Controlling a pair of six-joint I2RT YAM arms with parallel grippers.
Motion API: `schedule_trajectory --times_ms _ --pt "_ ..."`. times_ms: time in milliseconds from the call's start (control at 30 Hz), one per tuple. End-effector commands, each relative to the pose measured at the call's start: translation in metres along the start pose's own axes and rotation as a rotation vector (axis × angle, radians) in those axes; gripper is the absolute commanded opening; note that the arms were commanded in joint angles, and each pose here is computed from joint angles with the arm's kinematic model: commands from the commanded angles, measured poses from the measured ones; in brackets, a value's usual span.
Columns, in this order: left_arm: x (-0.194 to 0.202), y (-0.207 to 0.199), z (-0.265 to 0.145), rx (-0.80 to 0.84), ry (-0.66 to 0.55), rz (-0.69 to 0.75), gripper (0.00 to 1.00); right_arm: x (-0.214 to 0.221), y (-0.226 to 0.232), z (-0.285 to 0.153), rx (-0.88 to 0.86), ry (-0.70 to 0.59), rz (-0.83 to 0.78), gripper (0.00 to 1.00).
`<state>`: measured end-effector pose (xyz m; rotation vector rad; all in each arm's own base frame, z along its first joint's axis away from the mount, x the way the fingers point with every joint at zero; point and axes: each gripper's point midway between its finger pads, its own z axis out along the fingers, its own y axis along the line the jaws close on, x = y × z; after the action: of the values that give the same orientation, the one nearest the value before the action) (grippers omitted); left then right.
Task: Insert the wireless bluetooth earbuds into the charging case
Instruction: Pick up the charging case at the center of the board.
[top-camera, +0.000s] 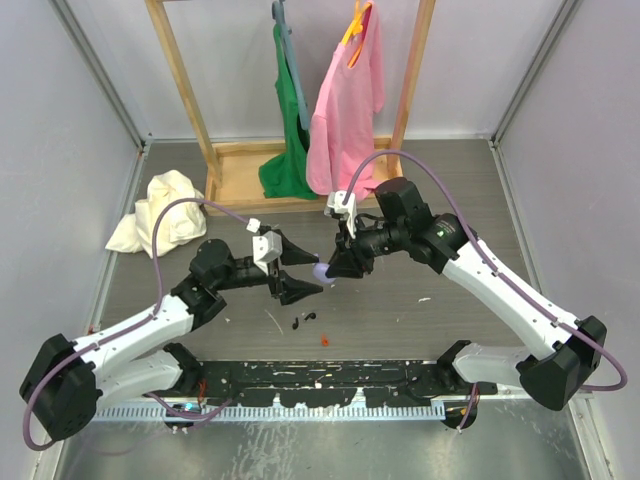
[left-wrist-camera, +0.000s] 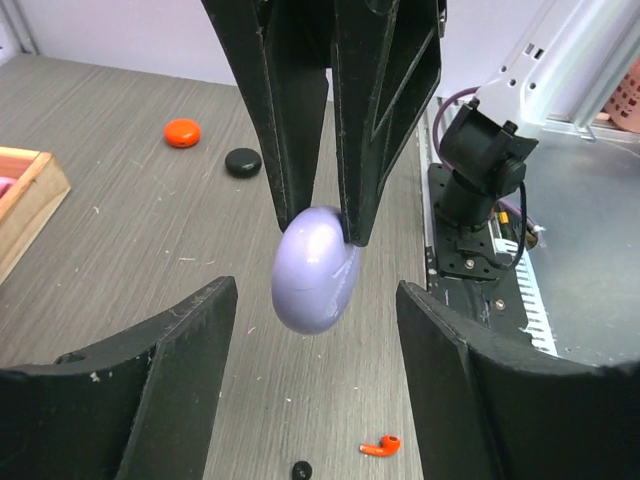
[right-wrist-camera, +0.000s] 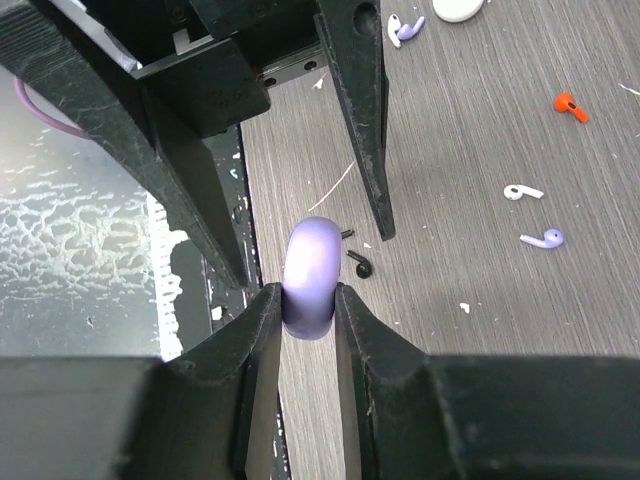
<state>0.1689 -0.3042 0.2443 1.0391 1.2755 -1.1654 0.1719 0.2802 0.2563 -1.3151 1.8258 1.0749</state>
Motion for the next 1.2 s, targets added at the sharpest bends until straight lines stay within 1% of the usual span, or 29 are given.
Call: schedule_trajectory --times_ms 0,100,300,500,700,933,1033,1167 --pt "-0.037 -0.009 0.003 0.099 -0.103 0.051 0.64 -0.019 0.004 -0.004 -0.012 -0.040 -0.065 0.04" --pt "-0.036 -0.010 0.004 0.114 -0.110 0.035 0.57 -0.020 0.003 -0.003 -0.016 -0.041 -0.069 0.04" --pt "-0.030 -0.007 0.004 0.118 -0.102 -0.015 0.51 -0.023 0.005 -0.002 -0.028 -0.053 -0.079 0.04" --pt "-0.021 -0.006 0.006 0.130 -0.087 -0.076 0.48 -0.026 0.003 -0.002 -0.020 -0.064 -0.089 0.04" --pt "-0.016 -0.005 0.006 0.135 -0.076 -0.108 0.46 -0.029 0.002 -0.001 -0.021 -0.074 -0.097 0.04" --pt "-0.012 -0.004 0.005 0.139 -0.065 -0.122 0.34 -0.028 0.002 0.000 -0.020 -0.073 -0.098 0.04" --pt "-0.009 -0.003 0.005 0.136 -0.059 -0.135 0.33 -0.028 0.001 -0.001 -0.014 -0.079 -0.104 0.04" --pt "-0.007 -0.003 0.004 0.132 -0.056 -0.145 0.35 -0.029 0.001 -0.001 -0.011 -0.084 -0.108 0.04"
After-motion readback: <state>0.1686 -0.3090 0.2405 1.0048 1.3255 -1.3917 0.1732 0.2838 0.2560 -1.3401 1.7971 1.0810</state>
